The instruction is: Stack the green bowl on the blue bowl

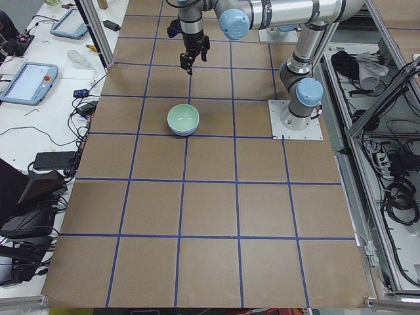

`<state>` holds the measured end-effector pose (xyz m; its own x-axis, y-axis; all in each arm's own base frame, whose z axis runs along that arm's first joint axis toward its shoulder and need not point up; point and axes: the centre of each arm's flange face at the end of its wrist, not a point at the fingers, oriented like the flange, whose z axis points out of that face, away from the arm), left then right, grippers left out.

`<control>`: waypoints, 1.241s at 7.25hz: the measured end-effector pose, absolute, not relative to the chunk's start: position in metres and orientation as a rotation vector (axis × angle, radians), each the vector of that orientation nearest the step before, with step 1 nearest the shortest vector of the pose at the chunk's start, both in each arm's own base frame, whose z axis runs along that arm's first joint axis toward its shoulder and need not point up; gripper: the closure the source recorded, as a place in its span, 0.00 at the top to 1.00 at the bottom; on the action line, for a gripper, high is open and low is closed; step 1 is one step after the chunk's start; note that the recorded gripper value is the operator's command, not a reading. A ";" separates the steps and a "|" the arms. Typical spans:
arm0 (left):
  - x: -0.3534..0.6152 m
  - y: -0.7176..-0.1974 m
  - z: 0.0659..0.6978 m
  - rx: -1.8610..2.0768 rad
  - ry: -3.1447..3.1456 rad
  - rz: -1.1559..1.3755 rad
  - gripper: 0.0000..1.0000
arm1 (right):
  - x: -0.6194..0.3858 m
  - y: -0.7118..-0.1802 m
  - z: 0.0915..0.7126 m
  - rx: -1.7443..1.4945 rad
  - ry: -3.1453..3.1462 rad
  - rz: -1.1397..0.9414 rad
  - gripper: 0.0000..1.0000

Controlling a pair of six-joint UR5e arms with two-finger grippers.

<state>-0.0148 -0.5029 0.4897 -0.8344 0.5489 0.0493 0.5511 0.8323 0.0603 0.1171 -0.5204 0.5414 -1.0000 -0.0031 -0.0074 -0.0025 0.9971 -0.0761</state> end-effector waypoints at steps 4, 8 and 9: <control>-0.089 -0.499 0.491 -0.280 -3.113 -0.096 1.00 | 0.117 -0.520 0.542 -0.004 3.131 -0.121 1.00; -0.138 -0.505 0.491 -0.110 -3.141 0.020 1.00 | 0.117 -0.520 0.542 -0.004 3.131 -0.120 1.00; -0.137 -0.505 0.492 -0.105 -3.141 0.028 1.00 | 0.117 -0.520 0.542 -0.004 3.132 -0.120 1.00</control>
